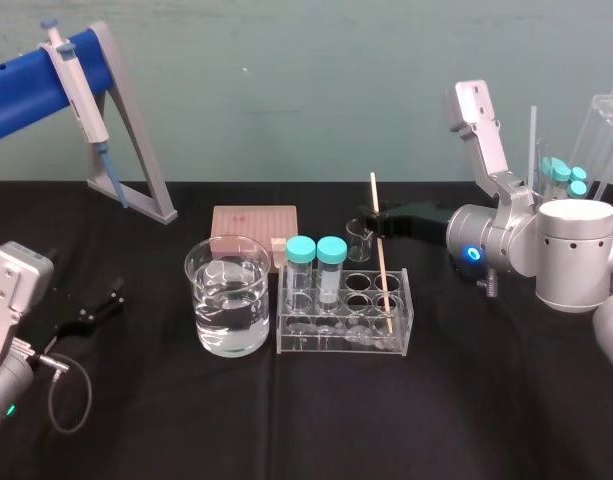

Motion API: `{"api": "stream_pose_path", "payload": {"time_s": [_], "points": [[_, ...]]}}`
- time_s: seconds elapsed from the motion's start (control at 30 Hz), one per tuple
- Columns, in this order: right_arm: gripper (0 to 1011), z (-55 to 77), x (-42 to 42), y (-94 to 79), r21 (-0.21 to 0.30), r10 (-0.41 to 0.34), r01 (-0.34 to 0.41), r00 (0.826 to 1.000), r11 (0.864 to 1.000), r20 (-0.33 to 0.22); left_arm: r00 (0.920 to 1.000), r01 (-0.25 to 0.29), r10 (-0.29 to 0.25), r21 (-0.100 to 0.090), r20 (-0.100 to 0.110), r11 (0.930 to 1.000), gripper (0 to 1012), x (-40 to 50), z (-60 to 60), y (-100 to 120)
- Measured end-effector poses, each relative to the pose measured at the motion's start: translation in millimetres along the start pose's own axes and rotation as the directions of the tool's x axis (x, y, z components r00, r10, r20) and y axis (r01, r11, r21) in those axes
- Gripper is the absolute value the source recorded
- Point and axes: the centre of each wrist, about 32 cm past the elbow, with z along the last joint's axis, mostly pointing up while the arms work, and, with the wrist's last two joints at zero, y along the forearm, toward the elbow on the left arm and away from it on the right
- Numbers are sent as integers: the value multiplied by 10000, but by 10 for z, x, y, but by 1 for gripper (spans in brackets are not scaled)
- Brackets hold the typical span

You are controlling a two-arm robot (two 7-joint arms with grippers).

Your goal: Hold the thermometer with one hand and immerse one end into the beaker, then reinsert it into the test tube rack.

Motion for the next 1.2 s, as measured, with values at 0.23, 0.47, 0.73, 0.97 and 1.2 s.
{"api": "stream_pose_path", "payload": {"time_s": [0.23,0.47,0.73,0.97,1.2], "points": [[150,0,0,0,0,-5,5,10000,10000,-3,10000,0,0,-1,0,10000,1004,0,0,0],[55,0,0,0,4,-4,4,10000,10000,-6,10000,0,0,-1,0,10000,1004,0,0,0],[55,0,-1,0,4,-10,10,10000,10000,-5,10000,0,0,0,0,10000,1004,0,0,0],[55,-11,5,-25,70,11,-10,10000,10000,-54,10000,0,0,0,0,10000,1004,0,0,0],[55,-24,22,-111,339,303,-296,9993,9990,-212,10000,0,0,-1,0,10000,1004,0,0,0]]}}
